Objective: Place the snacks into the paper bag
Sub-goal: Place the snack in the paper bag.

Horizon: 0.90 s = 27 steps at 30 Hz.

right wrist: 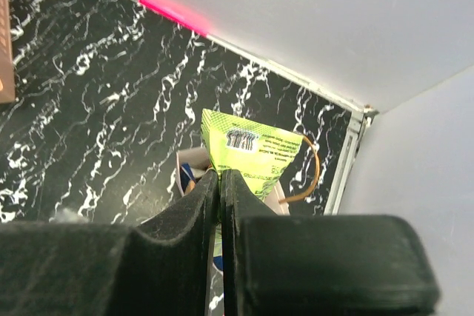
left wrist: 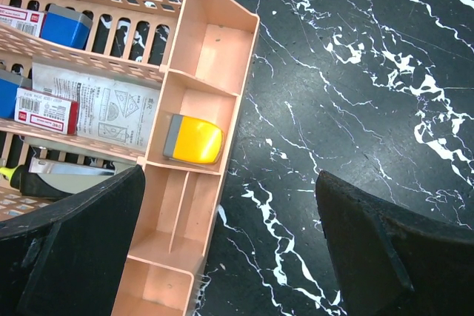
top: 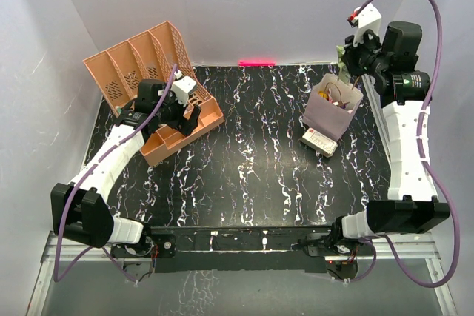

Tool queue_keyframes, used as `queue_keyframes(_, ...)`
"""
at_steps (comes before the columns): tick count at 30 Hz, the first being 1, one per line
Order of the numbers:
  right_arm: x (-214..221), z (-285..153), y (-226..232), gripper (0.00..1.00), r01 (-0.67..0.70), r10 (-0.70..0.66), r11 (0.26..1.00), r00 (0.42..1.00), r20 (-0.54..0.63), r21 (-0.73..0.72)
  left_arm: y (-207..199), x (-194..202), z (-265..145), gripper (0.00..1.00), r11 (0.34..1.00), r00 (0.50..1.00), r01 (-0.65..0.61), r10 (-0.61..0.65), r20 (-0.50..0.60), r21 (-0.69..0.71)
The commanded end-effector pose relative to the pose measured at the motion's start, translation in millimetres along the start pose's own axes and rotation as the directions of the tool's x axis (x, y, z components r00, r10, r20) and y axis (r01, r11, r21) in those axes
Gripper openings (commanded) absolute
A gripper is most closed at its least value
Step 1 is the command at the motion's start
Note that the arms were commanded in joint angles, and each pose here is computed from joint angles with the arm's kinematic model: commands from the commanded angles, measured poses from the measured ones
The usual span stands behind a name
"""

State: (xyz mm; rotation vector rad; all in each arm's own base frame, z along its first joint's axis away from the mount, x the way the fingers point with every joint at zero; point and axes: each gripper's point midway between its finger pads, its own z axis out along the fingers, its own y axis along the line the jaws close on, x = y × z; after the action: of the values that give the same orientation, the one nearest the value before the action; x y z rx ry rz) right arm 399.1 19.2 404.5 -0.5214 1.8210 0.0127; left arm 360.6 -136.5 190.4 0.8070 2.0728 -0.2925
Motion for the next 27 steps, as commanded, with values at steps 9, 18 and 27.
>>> queue_keyframes(9,48.2,23.1,-23.5,0.08,-0.005,-0.004,0.987,0.998,-0.059,-0.158,-0.7,-2.6,-9.3,0.98,1.000,1.000,-0.006,0.006,0.031,0.001)
queue_keyframes(18,77.4,43.3,-11.9,0.08,-0.043,0.011,0.953,0.994,-0.107,-0.300,-0.7,-2.2,-10.5,0.98,1.000,0.999,-0.012,0.012,0.031,0.000)
queue_keyframes(27,101.8,59.3,-16.4,0.08,-0.066,0.008,0.941,0.985,-0.175,-0.332,-0.7,-2.9,-12.3,0.98,1.000,0.999,-0.014,0.014,0.034,-0.001)
